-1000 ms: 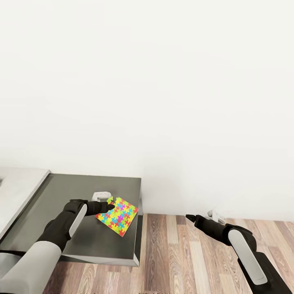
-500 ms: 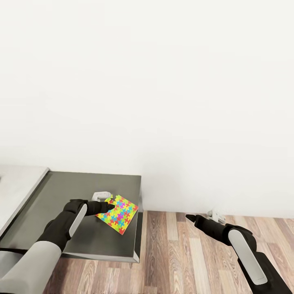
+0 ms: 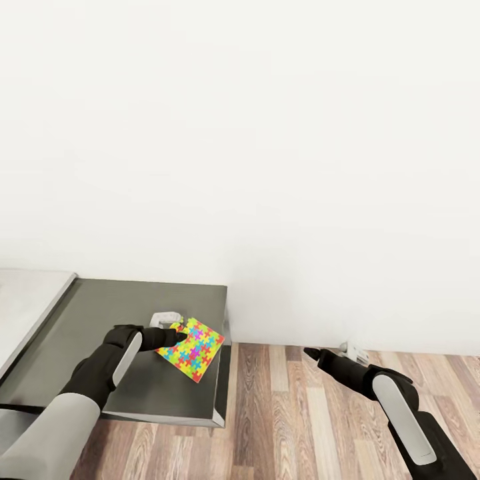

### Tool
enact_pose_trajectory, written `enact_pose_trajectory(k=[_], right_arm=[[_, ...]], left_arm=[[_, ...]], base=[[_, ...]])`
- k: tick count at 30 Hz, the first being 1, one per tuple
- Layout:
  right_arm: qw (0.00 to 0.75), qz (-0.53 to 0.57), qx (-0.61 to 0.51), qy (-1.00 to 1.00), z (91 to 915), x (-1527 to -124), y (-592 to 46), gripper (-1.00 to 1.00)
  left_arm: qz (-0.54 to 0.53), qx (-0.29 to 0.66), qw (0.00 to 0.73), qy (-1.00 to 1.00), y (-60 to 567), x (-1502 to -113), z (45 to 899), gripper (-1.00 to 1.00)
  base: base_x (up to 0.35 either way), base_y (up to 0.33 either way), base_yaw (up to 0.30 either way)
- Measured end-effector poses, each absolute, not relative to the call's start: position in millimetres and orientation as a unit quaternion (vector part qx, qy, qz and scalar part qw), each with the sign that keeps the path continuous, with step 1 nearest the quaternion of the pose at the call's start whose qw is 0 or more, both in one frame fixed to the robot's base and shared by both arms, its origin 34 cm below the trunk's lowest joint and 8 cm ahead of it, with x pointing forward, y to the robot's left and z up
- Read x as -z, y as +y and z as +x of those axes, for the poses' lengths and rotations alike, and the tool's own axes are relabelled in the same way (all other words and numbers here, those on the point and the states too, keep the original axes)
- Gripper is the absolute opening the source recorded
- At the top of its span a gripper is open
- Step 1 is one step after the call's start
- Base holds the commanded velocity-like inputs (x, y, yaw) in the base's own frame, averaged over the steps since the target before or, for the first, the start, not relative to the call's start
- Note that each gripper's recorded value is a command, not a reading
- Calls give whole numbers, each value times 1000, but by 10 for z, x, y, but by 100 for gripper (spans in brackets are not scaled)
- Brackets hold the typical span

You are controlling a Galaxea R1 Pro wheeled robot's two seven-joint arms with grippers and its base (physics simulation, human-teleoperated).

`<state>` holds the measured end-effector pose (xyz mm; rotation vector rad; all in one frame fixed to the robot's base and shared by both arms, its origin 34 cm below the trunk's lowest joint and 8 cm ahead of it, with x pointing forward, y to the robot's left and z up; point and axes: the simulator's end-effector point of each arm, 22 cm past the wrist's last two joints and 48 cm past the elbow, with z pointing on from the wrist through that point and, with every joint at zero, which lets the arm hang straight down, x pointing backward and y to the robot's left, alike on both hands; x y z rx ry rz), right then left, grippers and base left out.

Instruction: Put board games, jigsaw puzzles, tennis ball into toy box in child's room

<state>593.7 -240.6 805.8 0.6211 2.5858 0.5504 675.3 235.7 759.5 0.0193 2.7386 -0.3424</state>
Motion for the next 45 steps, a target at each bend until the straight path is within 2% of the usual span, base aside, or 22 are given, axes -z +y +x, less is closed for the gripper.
enact_pose_trajectory(k=[15,21,35,45], right_arm=[[212,224,-199,930,5940,-8061,-2401,100],[212,224,-198,930,5942,-8057,-2405,100],[212,224,-198,930,5943,-8057,-2405,100],[213,224,-198,930,5946,-8058,-2408,100]], left_arm=[[7,128,188,974,2348,-7589,6739,100],[17,180,185,966,2147,-7643,6707,100],[20,187,185,964,2118,-7656,6704,100],[17,167,200,965,2421,-7734,6796,100]], base=[[0,-43,0],[0,0,0],[0,0,0],[0,0,0]])
